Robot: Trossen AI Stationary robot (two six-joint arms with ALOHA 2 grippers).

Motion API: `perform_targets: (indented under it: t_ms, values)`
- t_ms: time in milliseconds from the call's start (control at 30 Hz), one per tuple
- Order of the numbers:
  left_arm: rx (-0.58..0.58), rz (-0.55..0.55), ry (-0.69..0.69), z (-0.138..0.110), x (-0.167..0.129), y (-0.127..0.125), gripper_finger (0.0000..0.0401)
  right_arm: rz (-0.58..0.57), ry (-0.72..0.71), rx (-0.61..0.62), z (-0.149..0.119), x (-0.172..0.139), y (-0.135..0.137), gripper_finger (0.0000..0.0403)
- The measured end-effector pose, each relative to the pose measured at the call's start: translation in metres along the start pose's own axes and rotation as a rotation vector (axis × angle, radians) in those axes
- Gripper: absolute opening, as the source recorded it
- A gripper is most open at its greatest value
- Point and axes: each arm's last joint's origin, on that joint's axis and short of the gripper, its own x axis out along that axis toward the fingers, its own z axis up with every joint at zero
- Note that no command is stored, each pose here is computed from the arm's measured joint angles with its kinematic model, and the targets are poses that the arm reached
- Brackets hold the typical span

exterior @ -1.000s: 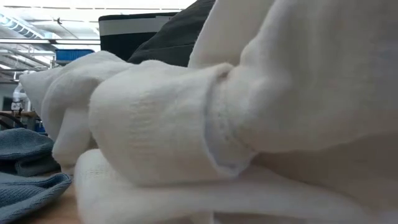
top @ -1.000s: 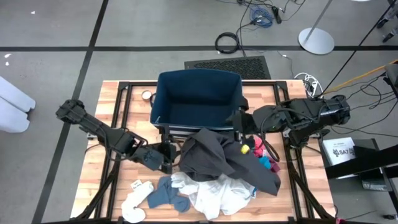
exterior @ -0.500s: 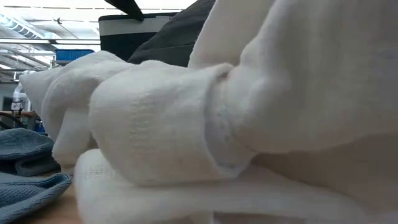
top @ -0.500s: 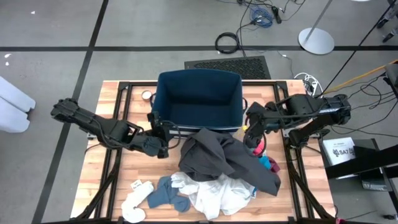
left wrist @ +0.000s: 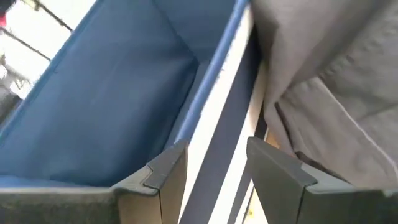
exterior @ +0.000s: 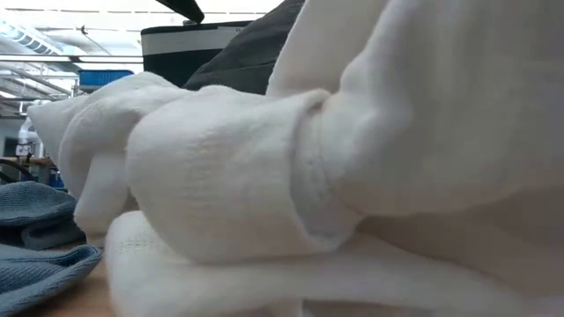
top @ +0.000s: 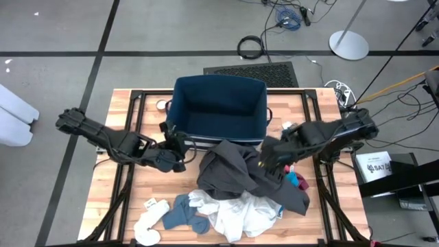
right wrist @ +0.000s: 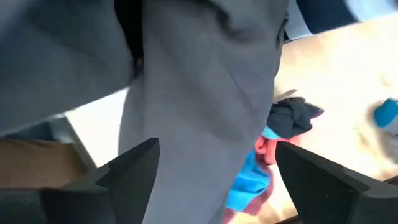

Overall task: Sort clothes
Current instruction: Put the gray short into the white and blue laundry organizer

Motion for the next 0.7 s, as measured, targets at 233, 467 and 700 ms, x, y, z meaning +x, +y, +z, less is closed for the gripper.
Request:
perform_targets:
  t_ms: [233, 467, 700]
  values:
    - [-0.029, -0.005, 0.001, 0.0, -0.001, -0.001, 0.0176, -0.05, 0.032, -0.085, 0.005, 0.032, 0.028, 0.0311]
    - [-0.03, -0.026, -0.005, -0.001, -0.004, -0.006, 0.0176, -0.036, 0.032, -0.174, 0.007, 0.064, 0.059, 0.0311]
    - [-0.023, -0.029, -0.012, -0.001, -0.005, -0.006, 0.0176, -0.311, 0.036, -0.219, 0.013, 0.106, 0.064, 0.0311]
